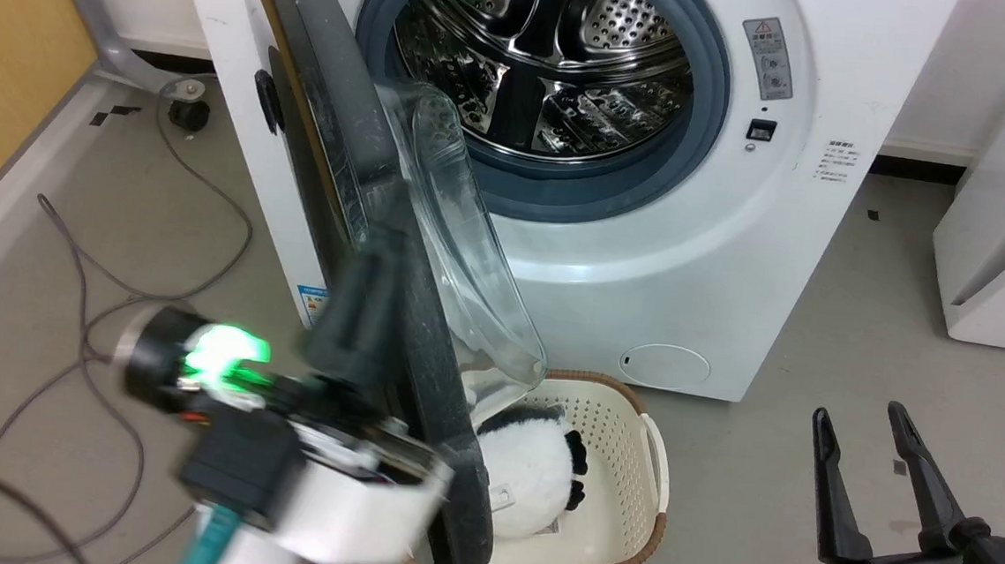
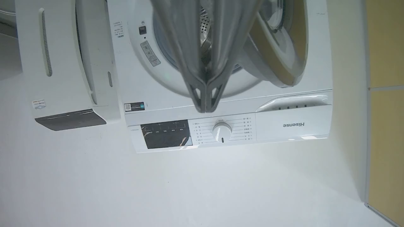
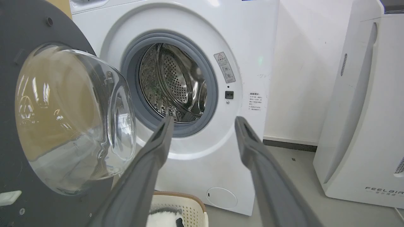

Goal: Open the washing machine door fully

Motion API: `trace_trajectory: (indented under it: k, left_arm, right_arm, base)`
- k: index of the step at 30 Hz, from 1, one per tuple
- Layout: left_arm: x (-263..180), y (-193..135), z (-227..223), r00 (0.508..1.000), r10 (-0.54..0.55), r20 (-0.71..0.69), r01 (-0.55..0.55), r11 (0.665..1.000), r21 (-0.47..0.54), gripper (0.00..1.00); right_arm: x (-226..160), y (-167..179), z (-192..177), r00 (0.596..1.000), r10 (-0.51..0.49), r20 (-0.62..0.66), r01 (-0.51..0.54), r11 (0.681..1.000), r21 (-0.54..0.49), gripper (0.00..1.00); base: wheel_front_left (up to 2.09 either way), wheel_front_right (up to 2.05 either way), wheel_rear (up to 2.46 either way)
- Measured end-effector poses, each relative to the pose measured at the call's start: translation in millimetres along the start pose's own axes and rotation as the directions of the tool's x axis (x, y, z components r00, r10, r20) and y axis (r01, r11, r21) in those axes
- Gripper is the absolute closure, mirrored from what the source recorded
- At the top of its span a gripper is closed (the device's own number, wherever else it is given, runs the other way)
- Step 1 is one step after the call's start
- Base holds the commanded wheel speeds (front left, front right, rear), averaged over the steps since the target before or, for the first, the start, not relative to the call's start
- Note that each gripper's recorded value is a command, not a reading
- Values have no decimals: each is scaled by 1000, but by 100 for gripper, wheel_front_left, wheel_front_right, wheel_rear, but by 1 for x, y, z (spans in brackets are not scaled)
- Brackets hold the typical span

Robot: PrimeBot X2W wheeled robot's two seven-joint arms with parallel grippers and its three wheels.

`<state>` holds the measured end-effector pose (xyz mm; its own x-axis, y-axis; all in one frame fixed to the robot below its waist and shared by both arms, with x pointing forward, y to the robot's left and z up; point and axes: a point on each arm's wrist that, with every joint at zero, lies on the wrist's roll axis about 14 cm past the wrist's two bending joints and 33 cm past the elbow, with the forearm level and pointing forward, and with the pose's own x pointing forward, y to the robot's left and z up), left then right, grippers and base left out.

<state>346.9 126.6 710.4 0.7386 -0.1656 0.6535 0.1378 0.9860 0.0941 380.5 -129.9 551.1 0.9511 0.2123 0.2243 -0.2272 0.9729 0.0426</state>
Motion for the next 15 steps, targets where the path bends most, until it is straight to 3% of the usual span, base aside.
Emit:
trace_trajectory:
  k: [5,15]
  left_arm:
    - [0,-42,2,992,-129,10,129,990,-48,100]
    - [-23,-100,-5,956,-293,-28,286,947,-144,100]
  right_arm:
    - [1,1,-3,1000,4,-6,-4,1000,3,0]
    - [3,6,-2,1000,19,-5,-19,1000,5,0]
  base:
    - [0,0,0]
    - [0,0,0]
